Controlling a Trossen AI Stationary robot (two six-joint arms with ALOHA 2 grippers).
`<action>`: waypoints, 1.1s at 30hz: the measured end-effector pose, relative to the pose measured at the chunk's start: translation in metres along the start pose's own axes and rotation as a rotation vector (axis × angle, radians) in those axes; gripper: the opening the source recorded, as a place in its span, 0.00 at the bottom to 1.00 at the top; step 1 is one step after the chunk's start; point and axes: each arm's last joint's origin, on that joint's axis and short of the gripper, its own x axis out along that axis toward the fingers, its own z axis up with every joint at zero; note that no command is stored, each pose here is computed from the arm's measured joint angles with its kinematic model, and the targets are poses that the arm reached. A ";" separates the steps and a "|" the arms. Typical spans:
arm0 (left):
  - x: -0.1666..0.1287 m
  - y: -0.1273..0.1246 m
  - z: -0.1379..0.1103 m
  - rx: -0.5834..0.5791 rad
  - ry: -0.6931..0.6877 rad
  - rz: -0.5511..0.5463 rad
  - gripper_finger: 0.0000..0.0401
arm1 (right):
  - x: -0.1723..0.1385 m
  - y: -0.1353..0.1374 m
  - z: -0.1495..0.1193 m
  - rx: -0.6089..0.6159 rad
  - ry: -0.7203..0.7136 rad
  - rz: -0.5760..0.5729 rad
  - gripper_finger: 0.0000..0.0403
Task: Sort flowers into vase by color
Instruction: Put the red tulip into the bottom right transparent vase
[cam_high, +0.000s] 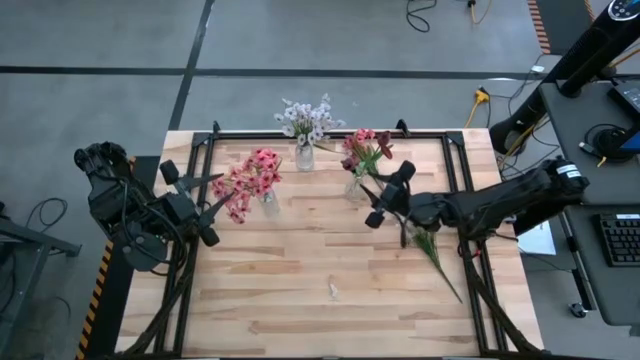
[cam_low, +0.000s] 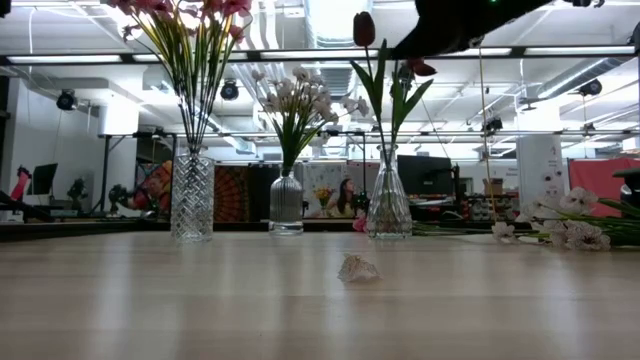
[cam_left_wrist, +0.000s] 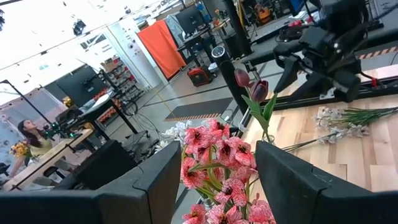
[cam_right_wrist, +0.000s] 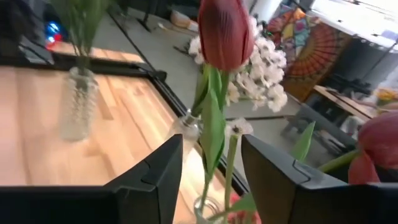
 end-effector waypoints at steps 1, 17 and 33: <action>0.000 0.000 0.000 -0.001 0.000 0.000 0.47 | 0.001 0.002 -0.002 -0.009 0.009 -0.008 0.38; 0.000 0.000 0.000 -0.004 0.000 0.000 0.47 | 0.006 0.003 0.001 -0.022 -0.010 -0.050 0.13; 0.000 0.000 0.000 -0.004 0.000 0.000 0.47 | 0.005 0.000 0.007 -0.010 -0.052 -0.076 0.02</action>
